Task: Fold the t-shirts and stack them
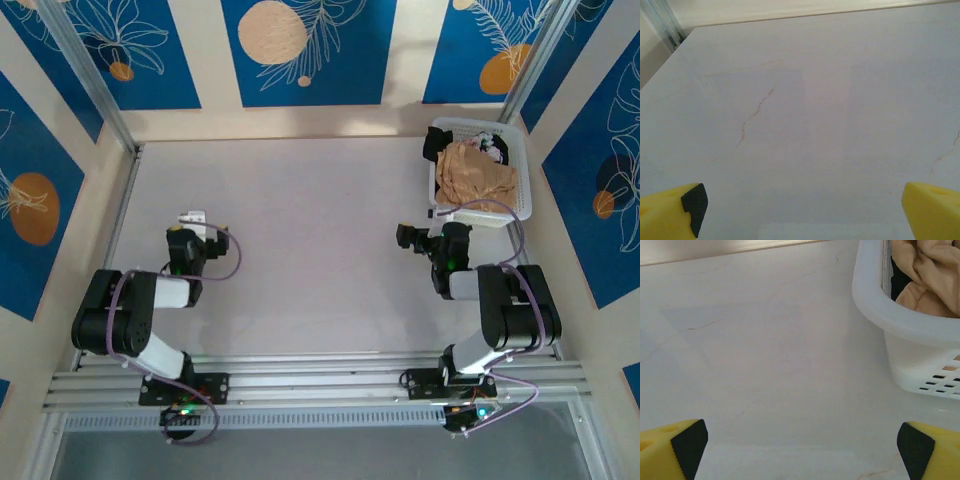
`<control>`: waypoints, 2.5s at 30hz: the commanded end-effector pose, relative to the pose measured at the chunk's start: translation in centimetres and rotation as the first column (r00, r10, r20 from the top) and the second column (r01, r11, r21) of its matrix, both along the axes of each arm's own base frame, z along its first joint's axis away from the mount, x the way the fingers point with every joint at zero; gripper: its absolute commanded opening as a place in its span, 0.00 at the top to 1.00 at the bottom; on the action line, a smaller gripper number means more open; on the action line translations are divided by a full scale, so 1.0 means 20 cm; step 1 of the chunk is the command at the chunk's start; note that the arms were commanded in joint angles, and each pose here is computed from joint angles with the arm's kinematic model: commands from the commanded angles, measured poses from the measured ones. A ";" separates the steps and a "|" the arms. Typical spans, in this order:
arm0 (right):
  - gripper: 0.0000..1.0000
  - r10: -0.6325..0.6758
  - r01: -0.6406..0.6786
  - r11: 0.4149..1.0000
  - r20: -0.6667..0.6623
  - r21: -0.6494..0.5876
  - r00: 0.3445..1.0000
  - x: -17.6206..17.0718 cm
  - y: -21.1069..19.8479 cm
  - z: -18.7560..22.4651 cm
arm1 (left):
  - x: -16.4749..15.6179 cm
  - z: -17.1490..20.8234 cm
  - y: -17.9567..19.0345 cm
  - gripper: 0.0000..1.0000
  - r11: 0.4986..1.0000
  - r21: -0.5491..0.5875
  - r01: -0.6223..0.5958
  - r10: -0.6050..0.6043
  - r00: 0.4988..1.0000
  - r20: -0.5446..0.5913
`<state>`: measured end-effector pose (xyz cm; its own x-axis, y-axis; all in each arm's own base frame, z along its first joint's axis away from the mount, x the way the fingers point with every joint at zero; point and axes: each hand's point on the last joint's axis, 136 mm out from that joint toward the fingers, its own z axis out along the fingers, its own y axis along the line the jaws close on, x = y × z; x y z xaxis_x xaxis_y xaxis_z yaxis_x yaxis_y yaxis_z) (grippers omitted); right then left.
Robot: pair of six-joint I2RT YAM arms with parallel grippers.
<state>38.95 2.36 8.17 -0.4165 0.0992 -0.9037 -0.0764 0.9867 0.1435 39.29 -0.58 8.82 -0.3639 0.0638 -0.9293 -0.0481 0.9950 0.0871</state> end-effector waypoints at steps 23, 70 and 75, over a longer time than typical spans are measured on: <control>0.01 -0.109 0.123 0.982 0.102 -0.144 0.989 0.03 0.01 0.37 | -0.02 0.19 -0.04 0.00 0.998 0.059 0.001 -0.001 1.000 0.004; 1.00 -0.586 0.565 0.810 -0.262 -0.158 0.767 0.60 -0.58 1.15 | -0.10 0.67 -0.85 0.35 0.814 -0.581 0.025 -0.312 0.861 -0.401; 1.00 -0.398 0.399 0.916 -0.030 0.031 0.917 0.59 -0.23 1.72 | -0.08 0.65 -0.84 0.38 0.828 -0.560 0.005 -0.288 0.862 -0.418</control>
